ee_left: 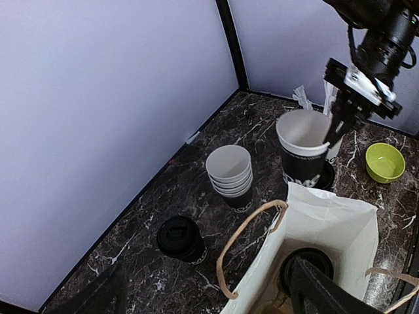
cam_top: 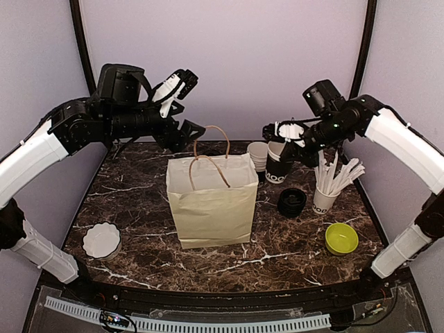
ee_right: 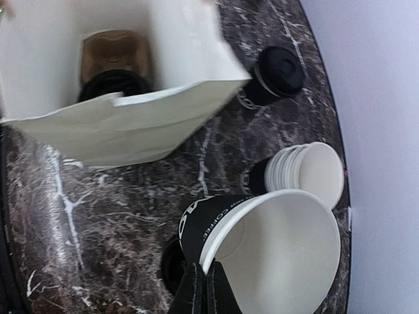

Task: Pack the takeout coffee

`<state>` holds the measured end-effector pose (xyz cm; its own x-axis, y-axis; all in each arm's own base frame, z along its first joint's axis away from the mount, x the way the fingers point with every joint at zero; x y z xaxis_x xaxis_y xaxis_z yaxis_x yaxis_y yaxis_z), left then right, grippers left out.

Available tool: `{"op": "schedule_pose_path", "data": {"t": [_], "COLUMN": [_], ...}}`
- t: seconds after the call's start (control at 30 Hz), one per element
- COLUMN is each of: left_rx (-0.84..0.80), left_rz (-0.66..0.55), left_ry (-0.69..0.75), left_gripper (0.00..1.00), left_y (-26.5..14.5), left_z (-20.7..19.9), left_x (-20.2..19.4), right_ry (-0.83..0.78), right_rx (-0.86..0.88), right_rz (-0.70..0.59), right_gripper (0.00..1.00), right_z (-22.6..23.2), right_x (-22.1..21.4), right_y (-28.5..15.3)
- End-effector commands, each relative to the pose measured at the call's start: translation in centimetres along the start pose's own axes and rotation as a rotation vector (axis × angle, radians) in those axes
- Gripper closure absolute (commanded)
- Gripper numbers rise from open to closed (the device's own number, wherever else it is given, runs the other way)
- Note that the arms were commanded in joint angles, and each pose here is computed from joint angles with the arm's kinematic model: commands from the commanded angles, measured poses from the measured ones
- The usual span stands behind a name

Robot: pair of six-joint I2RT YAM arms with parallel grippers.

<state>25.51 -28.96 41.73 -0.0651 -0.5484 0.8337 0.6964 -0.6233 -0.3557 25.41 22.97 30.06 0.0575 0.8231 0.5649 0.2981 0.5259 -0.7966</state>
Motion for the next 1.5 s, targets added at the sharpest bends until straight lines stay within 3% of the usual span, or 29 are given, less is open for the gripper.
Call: {"op": "schedule_pose_path", "data": {"t": [0.0,0.33,0.67,0.9,1.07,1.27,1.47], "left_rx": [-0.033,-0.048,-0.062,-0.079,-0.101,-0.136,-0.290], "left_rz": [0.022,0.079,0.107,0.134,0.160,0.174,0.165], "left_ry": [0.009,0.013,0.020,0.004,0.000,-0.001,0.003], "left_gripper": [0.11,0.10,0.10,0.10,0.10,0.16,0.33], "left_y": [-1.1,0.8,1.7,2.9,4.1,5.3,6.1], "left_z": [-0.2,0.2,0.0,-0.1,-0.2,-0.1,-1.3], "left_x": [-0.8,-2.7,-4.2,-5.5,-6.2,-6.6,-6.9], "right_ry": [0.085,0.146,0.163,0.163,0.198,0.205,0.170], "right_rx": [-0.210,-0.293,-0.236,-0.173,-0.151,-0.118,-0.038], "right_rz": [-0.123,-0.153,-0.059,-0.035,-0.015,-0.087,-0.179], "right_gripper": [1.00,1.00,1.00,1.00,0.62,0.55,0.53], "right_z": [-7.3,-14.2,-15.2,-14.3,-14.0,-12.6,-9.4], "right_x": [3.0,5.6,4.4,4.1,3.8,5.4,6.5], "right_y": [-0.3,3.7,7.9,8.4,8.5,4.8,0.2]}}
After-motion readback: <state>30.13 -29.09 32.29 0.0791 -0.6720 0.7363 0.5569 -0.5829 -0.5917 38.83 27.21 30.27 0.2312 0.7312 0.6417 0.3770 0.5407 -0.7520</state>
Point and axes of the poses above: each gripper's point midway between its finger pads, its own y axis out along the fingers, its own z axis along the line the jaws close on, x = y × z, the point moved 4 cm from there along -y, back along the fingers, and after that the axes turned 10 degrees about y, right-handed, at the moved point
